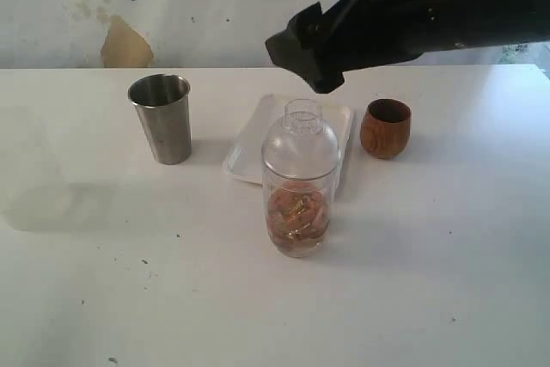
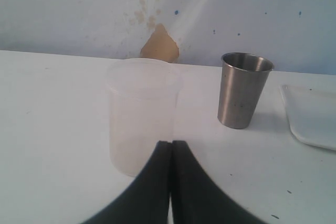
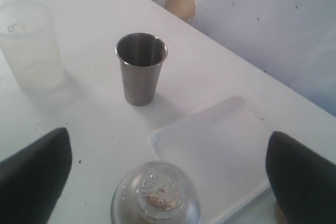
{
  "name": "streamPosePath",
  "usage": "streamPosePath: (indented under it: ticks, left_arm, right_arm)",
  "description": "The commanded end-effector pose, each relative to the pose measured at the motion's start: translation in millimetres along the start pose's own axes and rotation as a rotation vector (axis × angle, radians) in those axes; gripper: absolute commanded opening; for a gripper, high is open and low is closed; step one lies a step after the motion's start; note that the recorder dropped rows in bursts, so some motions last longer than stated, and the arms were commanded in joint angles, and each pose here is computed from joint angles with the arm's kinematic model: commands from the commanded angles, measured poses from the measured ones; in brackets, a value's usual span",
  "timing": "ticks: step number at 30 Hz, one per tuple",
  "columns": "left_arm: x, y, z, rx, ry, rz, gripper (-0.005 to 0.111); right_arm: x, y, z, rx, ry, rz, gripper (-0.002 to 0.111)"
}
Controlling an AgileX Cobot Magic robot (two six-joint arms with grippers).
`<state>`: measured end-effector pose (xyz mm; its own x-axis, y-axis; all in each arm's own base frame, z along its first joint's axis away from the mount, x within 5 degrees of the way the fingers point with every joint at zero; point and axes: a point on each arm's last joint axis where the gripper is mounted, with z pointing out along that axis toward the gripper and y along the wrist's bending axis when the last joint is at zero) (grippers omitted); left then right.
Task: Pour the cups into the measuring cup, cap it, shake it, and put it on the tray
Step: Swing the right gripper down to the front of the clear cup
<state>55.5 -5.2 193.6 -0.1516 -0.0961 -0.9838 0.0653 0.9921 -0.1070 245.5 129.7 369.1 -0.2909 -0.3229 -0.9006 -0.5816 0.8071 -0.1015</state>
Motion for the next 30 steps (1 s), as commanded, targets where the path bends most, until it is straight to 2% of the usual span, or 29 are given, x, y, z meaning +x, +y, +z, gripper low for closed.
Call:
streamPosePath:
  ticks: [1,8,12,21,30]
  left_arm:
    - [0.8,0.4,0.0,-0.004,-0.008,0.003,0.000]
    - [0.8,0.4,0.0,-0.004,-0.008,0.003,0.000]
    - [0.8,0.4,0.0,-0.004,-0.008,0.003,0.000]
    - [0.8,0.4,0.0,-0.004,-0.008,0.003,0.000]
    - [0.8,0.4,0.0,-0.004,-0.008,0.003,0.000]
  right_arm:
    - [-4.2,-0.1,-14.9,0.000,-0.020,-0.002,0.093]
    - [-1.4,4.5,-15.5,-0.032,0.015,-0.014,0.094]
    - [-2.9,10.7,-15.2,-0.056,0.005,-0.028,0.105]
    - [-1.3,13.8,-15.7,-0.073,0.021,-0.033,0.105]
    - [30.7,16.7,-19.0,0.006,-0.092,-0.001,0.105]
